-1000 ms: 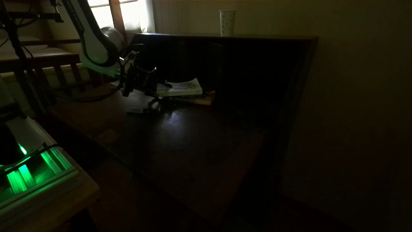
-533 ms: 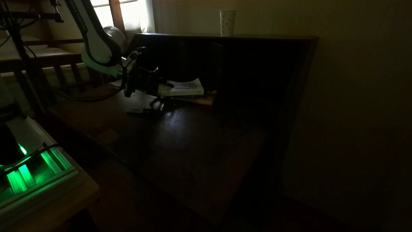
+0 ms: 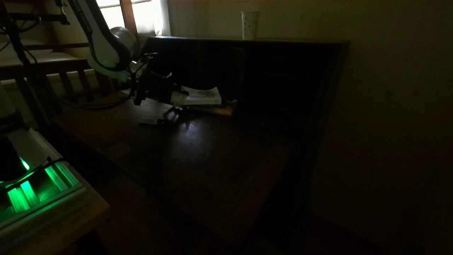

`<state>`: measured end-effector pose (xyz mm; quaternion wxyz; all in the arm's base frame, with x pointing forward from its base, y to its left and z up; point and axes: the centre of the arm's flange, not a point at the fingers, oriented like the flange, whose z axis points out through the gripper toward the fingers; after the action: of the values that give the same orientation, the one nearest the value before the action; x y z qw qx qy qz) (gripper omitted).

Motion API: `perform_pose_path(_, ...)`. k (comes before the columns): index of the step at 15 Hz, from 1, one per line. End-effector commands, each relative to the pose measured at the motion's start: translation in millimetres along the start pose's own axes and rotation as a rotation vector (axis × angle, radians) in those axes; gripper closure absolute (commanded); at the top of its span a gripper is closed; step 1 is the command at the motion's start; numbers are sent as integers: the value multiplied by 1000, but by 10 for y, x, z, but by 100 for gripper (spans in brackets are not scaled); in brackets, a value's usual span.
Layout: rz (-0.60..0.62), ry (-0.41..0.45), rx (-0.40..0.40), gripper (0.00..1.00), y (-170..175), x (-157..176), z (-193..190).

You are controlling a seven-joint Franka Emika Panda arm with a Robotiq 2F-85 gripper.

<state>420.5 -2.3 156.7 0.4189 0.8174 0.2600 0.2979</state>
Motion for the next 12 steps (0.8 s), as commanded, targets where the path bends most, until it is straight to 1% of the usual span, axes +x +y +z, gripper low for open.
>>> perform_pose_path(1,20,-36,15,93,19,33,-325)
perform_pose_path(3,32,-51,8,93,35,35,-447)
perform_pose_path(6,59,-44,2,93,82,4,-576)
perform_pose_path(7,68,-29,2,93,117,-18,-567)
perform_pose_path(9,99,1,27,93,160,-42,-538)
perform_pose_path(12,137,62,24,93,253,-48,-523)
